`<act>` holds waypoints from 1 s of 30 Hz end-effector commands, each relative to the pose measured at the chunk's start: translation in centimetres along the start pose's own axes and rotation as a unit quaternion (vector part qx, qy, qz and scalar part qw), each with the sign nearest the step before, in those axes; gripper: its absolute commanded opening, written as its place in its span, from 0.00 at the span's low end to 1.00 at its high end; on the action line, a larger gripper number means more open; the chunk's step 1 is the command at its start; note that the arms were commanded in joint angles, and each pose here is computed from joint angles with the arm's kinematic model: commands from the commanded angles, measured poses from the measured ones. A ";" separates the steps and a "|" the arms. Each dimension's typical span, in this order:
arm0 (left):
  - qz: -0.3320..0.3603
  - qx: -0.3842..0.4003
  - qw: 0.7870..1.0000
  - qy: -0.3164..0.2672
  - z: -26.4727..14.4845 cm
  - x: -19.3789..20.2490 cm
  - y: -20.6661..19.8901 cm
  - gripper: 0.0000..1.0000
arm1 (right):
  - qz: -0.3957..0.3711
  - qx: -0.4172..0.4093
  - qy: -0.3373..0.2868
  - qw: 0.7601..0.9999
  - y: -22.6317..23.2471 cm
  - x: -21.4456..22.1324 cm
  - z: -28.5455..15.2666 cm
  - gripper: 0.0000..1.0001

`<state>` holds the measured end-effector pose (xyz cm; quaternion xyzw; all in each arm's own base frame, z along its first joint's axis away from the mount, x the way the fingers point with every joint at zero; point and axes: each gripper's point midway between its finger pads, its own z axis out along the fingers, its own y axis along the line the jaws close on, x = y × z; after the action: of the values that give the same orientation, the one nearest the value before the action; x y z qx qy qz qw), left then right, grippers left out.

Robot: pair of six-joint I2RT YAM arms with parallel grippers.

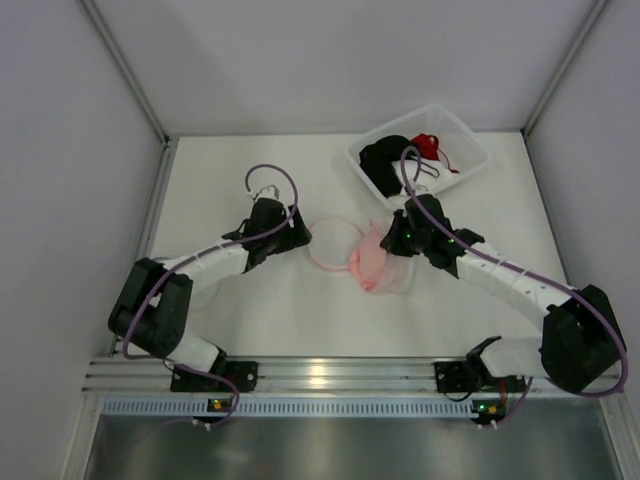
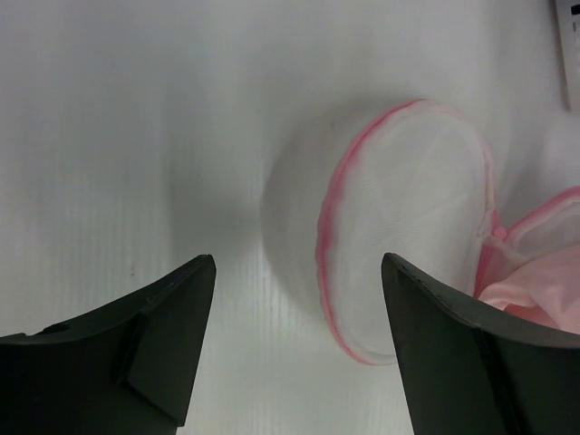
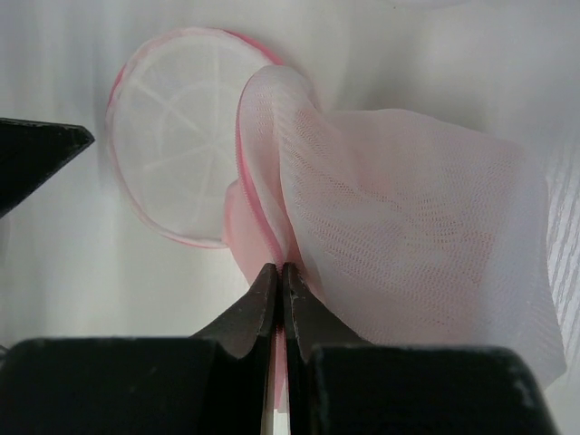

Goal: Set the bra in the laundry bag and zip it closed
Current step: Close the laundry bag at the center of the board.

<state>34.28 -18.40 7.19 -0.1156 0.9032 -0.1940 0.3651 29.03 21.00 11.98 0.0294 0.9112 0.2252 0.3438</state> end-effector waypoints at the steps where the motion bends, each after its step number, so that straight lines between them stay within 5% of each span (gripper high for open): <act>1: -0.018 0.092 0.996 -0.014 0.9 -1.4 -4.3 0.79 | -0.003 -0.022 -0.028 0.999 1.2 -1.9 -0.6 0.00; 12: -0.054 0.124 0.991 0.001 4.2 0.1 -5.2 0.54 | -0.001 -0.027 -0.037 0.999 1.5 -2.3 -0.8 0.00; 15: -0.056 0.134 0.989 0.008 4.3 0.2 -5.7 0.31 | 0.003 -0.023 -0.042 0.999 1.4 -2.5 -0.9 0.00; 16: -0.055 0.140 0.989 0.009 4.0 0.0 -6.0 0.13 | 0.005 -0.022 -0.043 0.999 1.4 -2.6 -1.0 0.00; 18: -0.049 0.152 0.987 -0.012 2.6 -1.4 -6.7 0.00 | 0.007 -0.013 -0.047 0.999 1.0 -2.7 -1.0 0.00; 26: 0.052 0.127 0.978 -0.159 -9.4 -12.5 -9.4 0.00 | 0.028 -0.017 -0.079 0.996 0.8 -4.1 -1.3 0.00; 30: 0.075 0.140 0.969 -0.187 -13.7 -15.0 -10.8 0.00 | 0.046 -0.037 -0.071 0.996 1.3 -3.5 -0.1 0.00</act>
<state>36.77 -20.89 27.21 -0.0518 0.7931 -0.3024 0.5262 30.43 20.62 14.09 0.0601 0.8902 0.2414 0.3817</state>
